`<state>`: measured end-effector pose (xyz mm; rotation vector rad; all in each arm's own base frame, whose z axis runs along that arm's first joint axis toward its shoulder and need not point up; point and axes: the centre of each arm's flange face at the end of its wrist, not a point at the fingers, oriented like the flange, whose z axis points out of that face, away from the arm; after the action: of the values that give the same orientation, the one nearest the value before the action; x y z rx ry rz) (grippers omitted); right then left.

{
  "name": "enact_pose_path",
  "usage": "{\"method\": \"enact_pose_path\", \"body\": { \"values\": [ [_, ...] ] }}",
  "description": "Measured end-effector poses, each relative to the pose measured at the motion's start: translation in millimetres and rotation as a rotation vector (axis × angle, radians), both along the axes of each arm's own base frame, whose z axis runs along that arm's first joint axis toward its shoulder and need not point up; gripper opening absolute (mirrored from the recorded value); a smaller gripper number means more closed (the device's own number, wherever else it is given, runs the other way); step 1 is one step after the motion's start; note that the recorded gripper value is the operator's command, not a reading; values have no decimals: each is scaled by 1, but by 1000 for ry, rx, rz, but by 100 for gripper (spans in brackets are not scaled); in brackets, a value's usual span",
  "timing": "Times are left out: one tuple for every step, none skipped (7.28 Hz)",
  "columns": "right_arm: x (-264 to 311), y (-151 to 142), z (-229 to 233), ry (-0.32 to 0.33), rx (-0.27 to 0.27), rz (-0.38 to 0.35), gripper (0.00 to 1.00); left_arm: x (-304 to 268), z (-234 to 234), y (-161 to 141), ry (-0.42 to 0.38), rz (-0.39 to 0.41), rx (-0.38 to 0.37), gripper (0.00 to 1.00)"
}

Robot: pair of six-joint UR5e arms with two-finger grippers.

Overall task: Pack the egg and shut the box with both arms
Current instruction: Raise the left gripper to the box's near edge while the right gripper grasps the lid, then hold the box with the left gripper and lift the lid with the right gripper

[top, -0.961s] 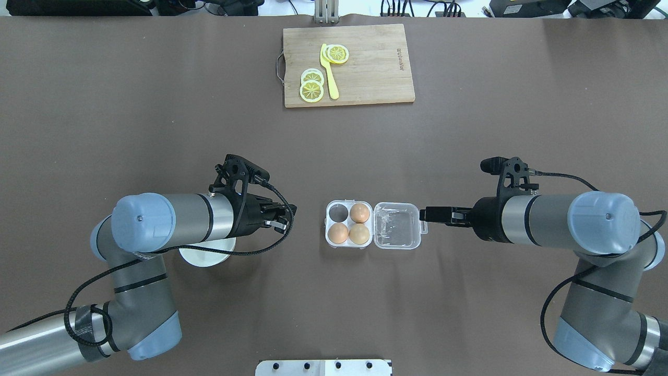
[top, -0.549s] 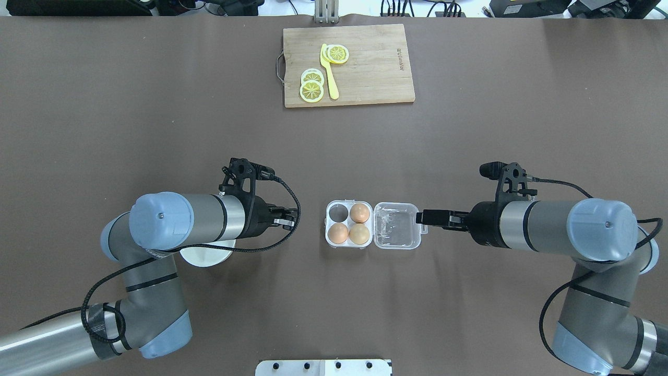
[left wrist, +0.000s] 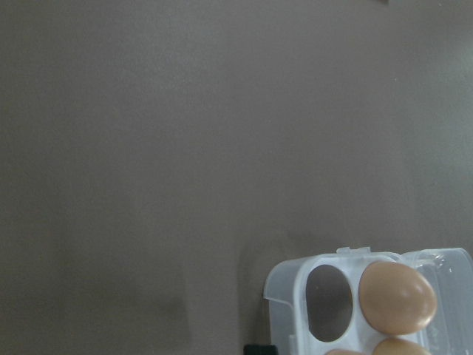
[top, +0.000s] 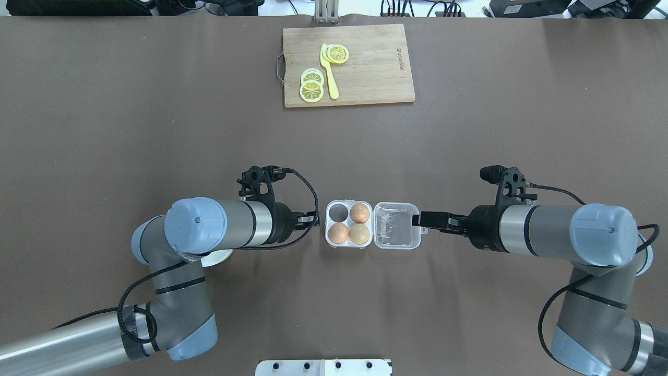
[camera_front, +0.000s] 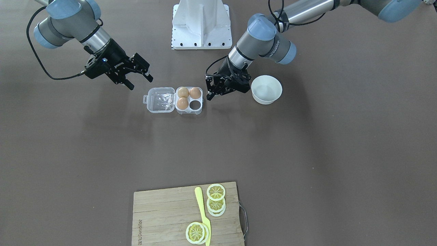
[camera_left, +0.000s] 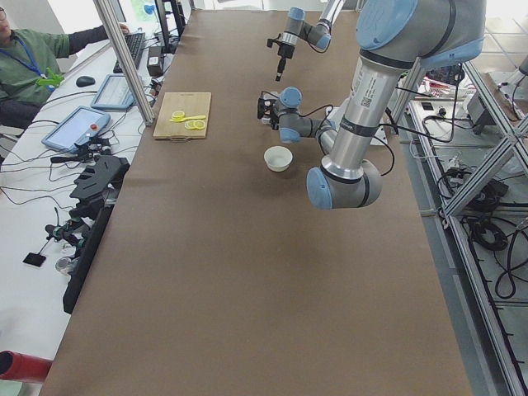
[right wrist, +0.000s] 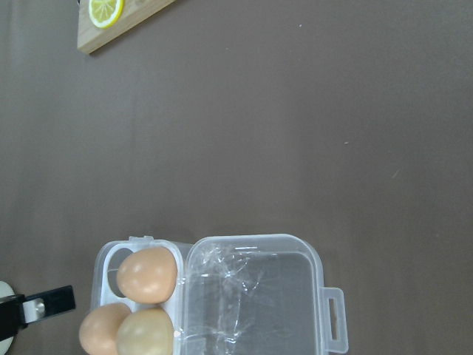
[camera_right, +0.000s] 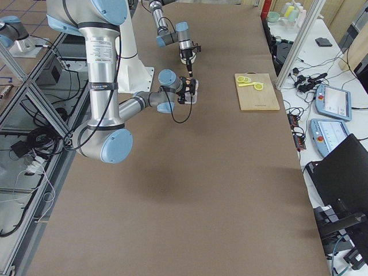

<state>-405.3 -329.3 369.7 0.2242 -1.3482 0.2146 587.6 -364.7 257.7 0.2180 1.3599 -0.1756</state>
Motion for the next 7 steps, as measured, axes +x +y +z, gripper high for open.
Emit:
{"method": "enact_pose_path", "body": {
  "values": [
    [-1,2,1,-30,-3,-2,94,6,0,0,6,-1,-22,0],
    [-3,4,5,-57,-4,-5,88,10,1,1,10,0,-28,0],
    [-5,5,11,-78,-13,-5,79,11,1,1,15,1,-27,0],
    [-7,5,17,-95,-34,-1,76,11,1,1,18,2,-25,0],
    [-9,5,22,-100,-51,6,76,11,1,1,19,2,-23,0],
    [-11,4,28,-97,-65,16,72,11,1,1,18,2,-21,0],
    [-13,4,34,-89,-73,22,66,10,1,1,17,2,-19,0]
  ]
}}
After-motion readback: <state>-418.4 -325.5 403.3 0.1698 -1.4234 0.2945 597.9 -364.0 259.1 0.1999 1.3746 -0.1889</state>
